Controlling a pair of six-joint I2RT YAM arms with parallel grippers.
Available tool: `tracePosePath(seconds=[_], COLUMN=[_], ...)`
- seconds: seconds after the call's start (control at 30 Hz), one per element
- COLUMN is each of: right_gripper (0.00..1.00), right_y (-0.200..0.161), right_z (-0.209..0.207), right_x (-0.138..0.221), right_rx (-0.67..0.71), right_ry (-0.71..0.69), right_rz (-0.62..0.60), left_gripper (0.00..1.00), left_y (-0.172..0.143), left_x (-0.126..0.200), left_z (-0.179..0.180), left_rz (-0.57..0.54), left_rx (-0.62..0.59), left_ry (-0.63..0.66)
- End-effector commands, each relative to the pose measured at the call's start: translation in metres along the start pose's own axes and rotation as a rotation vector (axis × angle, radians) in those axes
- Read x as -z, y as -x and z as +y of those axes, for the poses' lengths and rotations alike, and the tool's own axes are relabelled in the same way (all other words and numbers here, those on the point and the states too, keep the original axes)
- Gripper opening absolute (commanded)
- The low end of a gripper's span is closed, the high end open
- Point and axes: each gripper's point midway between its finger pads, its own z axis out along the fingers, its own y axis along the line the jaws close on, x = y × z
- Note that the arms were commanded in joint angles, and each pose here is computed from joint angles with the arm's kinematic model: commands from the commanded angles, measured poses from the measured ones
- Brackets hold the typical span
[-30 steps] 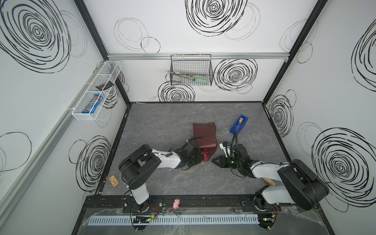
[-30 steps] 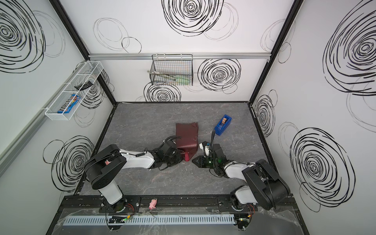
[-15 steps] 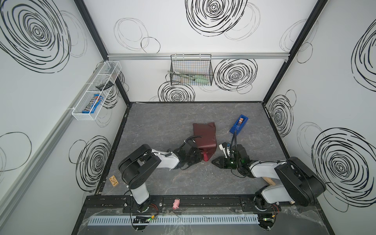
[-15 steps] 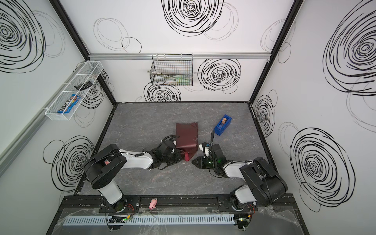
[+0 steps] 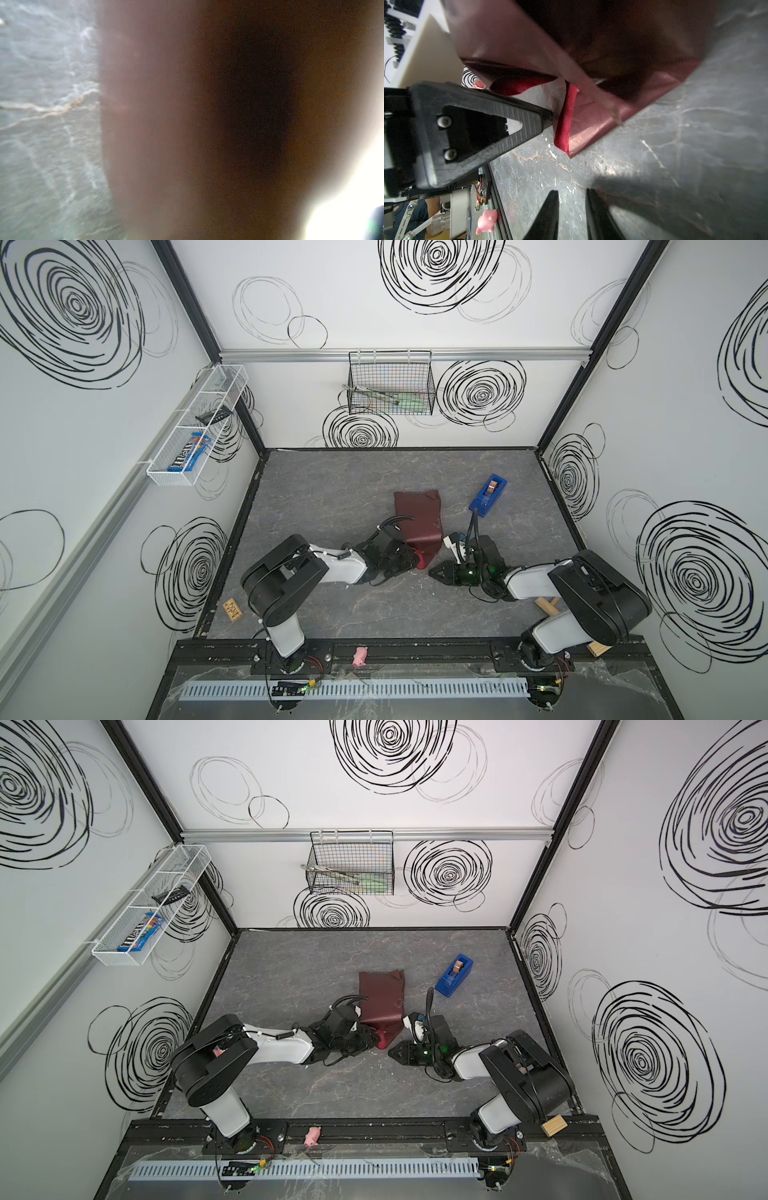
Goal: Wrap a gift box in wrapping paper
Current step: Fold the wrapping paper for the gift box.
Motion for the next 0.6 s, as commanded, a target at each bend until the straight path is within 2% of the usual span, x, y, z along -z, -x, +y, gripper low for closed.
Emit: tracePosePath(seconds=[0.0,0.3,0.43,0.57], right_gripper=[0.3,0.35,0.35,0.36], right_y=[0.004,0.006,0.006,0.006], right_z=[0.001,-0.003,-0.005,-0.006], right_x=[-0.003,-0.003,-0.004,-0.006], right_rx=[-0.003,-0.013,-0.013,-0.016], right_ry=[0.003,-0.01,-0.01,-0.008], right_rz=[-0.003,-0.007,-0.003,0.001], left_gripper=[0.42,0.47,0.45,0.39], left_y=[-0.01,-0.016,-0.017,-0.017], left_x=[0.0,-0.004,-0.007,-0.011], left_z=[0.023,0.035,0.04,0.044], left_rz=[0.032,0.066,0.065,0.064], left_rx=[0.009,0.009,0.015,0.026], left_ry=[0.112,0.204,0.221,0.223])
